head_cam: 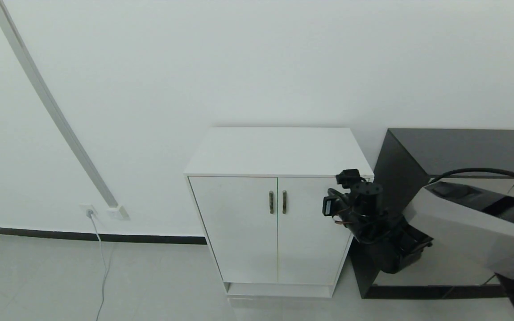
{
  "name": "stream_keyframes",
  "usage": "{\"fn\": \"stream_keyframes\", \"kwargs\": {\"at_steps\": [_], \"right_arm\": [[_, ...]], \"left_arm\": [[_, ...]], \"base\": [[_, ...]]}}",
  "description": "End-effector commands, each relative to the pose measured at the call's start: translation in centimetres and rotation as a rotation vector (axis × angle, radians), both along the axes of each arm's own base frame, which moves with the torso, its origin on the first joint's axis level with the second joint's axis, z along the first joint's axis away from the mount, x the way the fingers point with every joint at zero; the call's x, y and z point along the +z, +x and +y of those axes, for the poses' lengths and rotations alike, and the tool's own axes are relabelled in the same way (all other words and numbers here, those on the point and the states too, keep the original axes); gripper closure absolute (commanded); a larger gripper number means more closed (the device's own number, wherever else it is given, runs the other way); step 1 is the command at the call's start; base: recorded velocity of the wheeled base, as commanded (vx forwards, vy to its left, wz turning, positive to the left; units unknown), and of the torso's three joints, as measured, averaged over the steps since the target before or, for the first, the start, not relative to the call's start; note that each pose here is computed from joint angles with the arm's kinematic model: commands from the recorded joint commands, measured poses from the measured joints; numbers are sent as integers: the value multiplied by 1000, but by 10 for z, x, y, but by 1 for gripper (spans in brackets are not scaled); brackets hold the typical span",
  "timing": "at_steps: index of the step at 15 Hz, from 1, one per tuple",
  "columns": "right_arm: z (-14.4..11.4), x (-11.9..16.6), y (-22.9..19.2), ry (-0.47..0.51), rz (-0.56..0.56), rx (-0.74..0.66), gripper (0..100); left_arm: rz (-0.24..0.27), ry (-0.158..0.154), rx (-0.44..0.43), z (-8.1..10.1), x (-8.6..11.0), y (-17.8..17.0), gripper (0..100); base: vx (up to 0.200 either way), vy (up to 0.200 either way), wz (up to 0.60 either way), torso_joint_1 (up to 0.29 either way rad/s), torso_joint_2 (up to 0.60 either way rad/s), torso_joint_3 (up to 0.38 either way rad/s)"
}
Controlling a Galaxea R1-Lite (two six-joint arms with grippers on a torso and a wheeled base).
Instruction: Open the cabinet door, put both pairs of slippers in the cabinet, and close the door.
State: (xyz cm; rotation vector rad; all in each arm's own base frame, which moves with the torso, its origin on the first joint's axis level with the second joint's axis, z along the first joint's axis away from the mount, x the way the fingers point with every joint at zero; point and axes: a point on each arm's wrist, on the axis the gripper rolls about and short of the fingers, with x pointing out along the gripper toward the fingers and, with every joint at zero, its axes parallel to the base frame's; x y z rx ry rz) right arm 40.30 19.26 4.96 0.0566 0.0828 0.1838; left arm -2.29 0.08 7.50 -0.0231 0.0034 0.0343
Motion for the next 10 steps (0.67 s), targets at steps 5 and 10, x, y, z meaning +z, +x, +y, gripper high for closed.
{"fn": "stream_keyframes", "kwargs": {"at_steps": [5, 10], "right_arm": [[-103, 83, -83, -3, -44, -200, 100], [-189, 87, -144, -71, -32, -442, 100]], "left_arm": [[-1, 0, -2, 0, 0, 0, 100], [1, 0, -2, 0, 0, 0, 100]], "base": [[0, 0, 0, 0, 0, 0], [0, 0, 0, 0, 0, 0]]}}
